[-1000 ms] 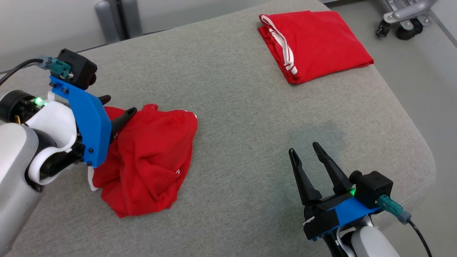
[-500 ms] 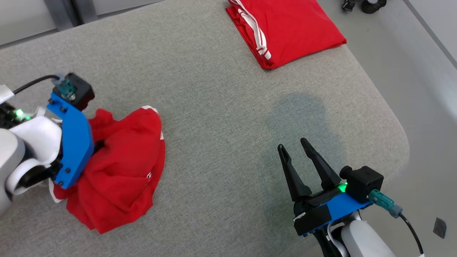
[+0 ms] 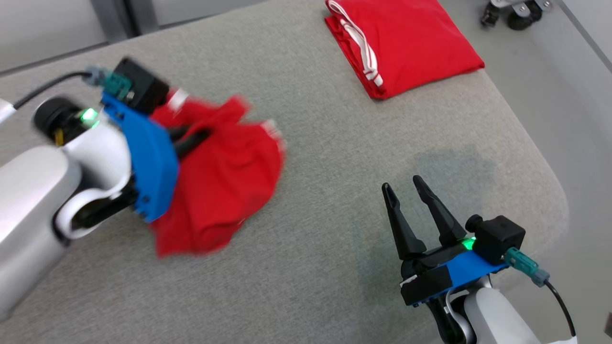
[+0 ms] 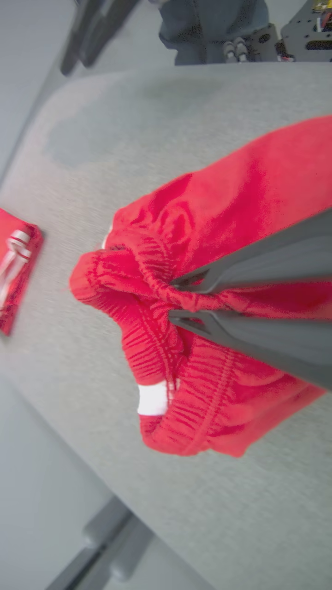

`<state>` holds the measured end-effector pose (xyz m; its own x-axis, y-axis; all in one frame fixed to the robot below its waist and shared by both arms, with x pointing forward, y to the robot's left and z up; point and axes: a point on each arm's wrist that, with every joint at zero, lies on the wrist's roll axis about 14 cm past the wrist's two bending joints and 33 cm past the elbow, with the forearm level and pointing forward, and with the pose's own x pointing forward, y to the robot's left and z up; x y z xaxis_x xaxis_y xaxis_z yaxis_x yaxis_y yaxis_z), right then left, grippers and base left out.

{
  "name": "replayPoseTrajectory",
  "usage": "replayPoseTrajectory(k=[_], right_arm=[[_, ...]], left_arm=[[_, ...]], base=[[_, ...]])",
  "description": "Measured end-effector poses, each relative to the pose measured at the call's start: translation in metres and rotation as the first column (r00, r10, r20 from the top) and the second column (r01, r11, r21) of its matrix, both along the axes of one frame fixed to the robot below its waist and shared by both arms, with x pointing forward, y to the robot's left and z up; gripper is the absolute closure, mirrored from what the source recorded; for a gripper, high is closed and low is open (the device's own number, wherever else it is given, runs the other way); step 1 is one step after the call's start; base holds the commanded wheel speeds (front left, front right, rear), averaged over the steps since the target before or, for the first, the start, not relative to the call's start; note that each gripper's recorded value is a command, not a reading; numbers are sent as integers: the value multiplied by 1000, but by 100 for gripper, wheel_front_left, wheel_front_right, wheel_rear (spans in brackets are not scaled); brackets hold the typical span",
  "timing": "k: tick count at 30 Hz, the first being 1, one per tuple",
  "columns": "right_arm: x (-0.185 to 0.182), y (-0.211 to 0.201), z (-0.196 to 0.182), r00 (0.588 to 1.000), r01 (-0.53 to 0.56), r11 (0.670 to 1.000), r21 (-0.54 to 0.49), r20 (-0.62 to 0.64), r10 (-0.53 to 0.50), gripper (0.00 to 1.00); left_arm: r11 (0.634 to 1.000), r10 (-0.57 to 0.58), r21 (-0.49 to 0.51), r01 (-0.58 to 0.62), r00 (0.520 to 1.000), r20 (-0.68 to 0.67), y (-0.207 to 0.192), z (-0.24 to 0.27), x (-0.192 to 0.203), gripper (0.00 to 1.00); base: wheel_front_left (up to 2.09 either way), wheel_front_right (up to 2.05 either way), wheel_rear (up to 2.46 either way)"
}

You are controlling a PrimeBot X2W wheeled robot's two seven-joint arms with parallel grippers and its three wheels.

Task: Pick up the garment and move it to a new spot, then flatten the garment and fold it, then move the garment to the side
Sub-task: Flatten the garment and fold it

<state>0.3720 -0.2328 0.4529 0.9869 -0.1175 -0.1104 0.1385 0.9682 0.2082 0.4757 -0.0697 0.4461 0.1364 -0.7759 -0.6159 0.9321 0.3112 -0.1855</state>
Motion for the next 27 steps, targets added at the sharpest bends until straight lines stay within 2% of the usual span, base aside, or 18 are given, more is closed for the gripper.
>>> replayPoseTrajectory(k=[3, 7, 9, 11, 13, 14, 17, 19, 20, 23, 25, 26, 27], right_arm=[[3, 3, 7, 1000, -13, 1000, -5, 24, 14, 0], [4, 9, 16, 998, -31, 999, -5, 56, 32, 0], [5, 13, 19, 997, -44, 999, -4, 65, 44, 0], [5, 17, 21, 996, -55, 999, -3, 74, 55, 0], [6, 20, 23, 995, -63, 998, -2, 83, 63, 0], [6, 21, 23, 994, -65, 998, -1, 85, 65, 0], [7, 28, 22, 993, -87, 996, 5, 81, 86, 0], [8, 32, 22, 992, -98, 995, 8, 82, 97, 0], [9, 34, 21, 991, -105, 994, 7, 78, 104, 0], [11, 40, 24, 989, -125, 992, 6, 85, 124, 0], [12, 46, 24, 987, -140, 990, 8, 85, 139, 0], [13, 48, 24, 986, -148, 989, 6, 83, 147, 0], [14, 51, 26, 984, -157, 988, 7, 88, 156, 0]], left_arm=[[963, 22, -268, 7, 994, 103, -31, 66, 0, 100], [847, 56, -528, 61, 977, 204, -51, 143, -15, 100], [794, 66, -601, 87, 972, 228, -54, 165, -26, 100], [763, 87, -640, 90, 967, 239, -51, 175, -32, 100], [735, 132, -677, 43, 970, 205, -42, 176, -30, 100], [732, 160, -682, 7, 971, 181, -35, 170, -28, 100], [758, 257, -637, -141, 962, 93, -4, 131, -17, 100], [777, 335, -577, -251, 941, 42, 25, 97, -11, 100], [776, 385, -546, -317, 923, 11, 42, 80, -8, 100], [740, 548, -444, -505, 836, -37, 95, 35, -4, 100], [689, 646, -380, -617, 761, -65, 126, 9, -9, 100], [657, 690, -345, -671, 719, -84, 139, -4, -14, 89], [621, 733, -309, -720, 674, -98, 152, -17, -20, 46]], base=[[0, 0, 0], [0, 0, 0], [0, 0, 0], [0, 0, 0], [0, 0, 0], [0, 0, 0], [0, 0, 0], [0, 0, 0], [0, 0, 0], [0, 0, 0], [0, 0, 0], [0, 0, 0], [0, 0, 0]])
